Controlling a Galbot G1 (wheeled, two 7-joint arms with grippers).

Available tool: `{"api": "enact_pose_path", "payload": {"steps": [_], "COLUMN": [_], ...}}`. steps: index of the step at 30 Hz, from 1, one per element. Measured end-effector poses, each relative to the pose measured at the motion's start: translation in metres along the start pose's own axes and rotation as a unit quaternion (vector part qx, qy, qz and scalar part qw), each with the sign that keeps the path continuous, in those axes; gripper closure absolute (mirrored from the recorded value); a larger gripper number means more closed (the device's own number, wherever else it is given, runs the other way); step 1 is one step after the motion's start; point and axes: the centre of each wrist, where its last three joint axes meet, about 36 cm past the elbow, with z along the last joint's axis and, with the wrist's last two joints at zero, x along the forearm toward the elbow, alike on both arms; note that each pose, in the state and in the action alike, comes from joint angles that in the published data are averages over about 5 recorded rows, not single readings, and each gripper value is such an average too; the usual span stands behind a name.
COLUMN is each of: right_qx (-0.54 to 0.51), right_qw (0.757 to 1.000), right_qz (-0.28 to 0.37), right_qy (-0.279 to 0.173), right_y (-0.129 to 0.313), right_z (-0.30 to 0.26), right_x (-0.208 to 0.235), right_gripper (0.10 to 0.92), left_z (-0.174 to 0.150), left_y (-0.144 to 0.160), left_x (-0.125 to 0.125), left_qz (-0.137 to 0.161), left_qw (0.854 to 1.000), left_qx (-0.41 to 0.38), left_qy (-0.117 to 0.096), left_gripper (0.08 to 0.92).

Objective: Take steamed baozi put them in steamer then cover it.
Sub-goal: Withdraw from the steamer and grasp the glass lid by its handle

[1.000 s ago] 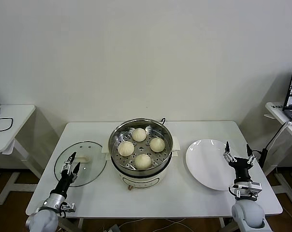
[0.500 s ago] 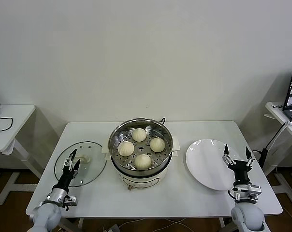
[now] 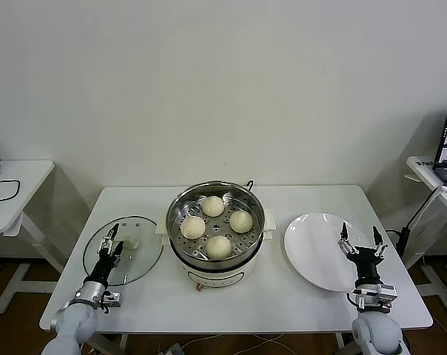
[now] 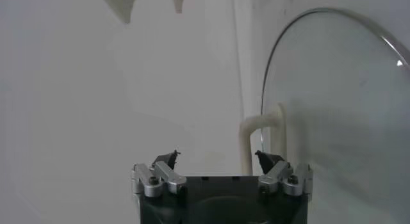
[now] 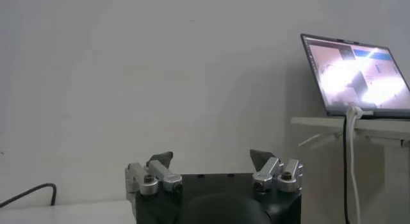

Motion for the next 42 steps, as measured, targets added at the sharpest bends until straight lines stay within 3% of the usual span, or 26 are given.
{"api": "enact_pose_path", "payload": {"steps": [16,19,38,42], "right_qx": [0.005,0.004,0.001,0.0], "right_qw": [1.0,1.0,1.0,1.0], "right_qz": [-0.003,-0.003,-0.005,-0.006], "right_qy": [-0.001,-0.002,-0.01,-0.01], "right_y": [0.0,0.001,0.005,0.006], "right_z": [0.002,0.002,0.0,0.0], "right_x": [-0.008,-0.009,-0.01,-0.009], "right_gripper": [0.2,0.2,0.2,0.2], "left_z": [-0.005,-0.004,-0.006,-0.003], "left_y": [0.0,0.0,-0.001,0.004], "left_x": [-0.02,-0.022,-0.019,-0.017], "left_qz": [-0.002,0.001,0.006,0.0], "left_qw": [1.0,1.0,1.0,1.0], "left_qx": [0.0,0.0,0.007,0.008], "left_qy": [0.009,0.011,0.018,0.022], "left_gripper": [0.189,0.244,0.782,0.811]}}
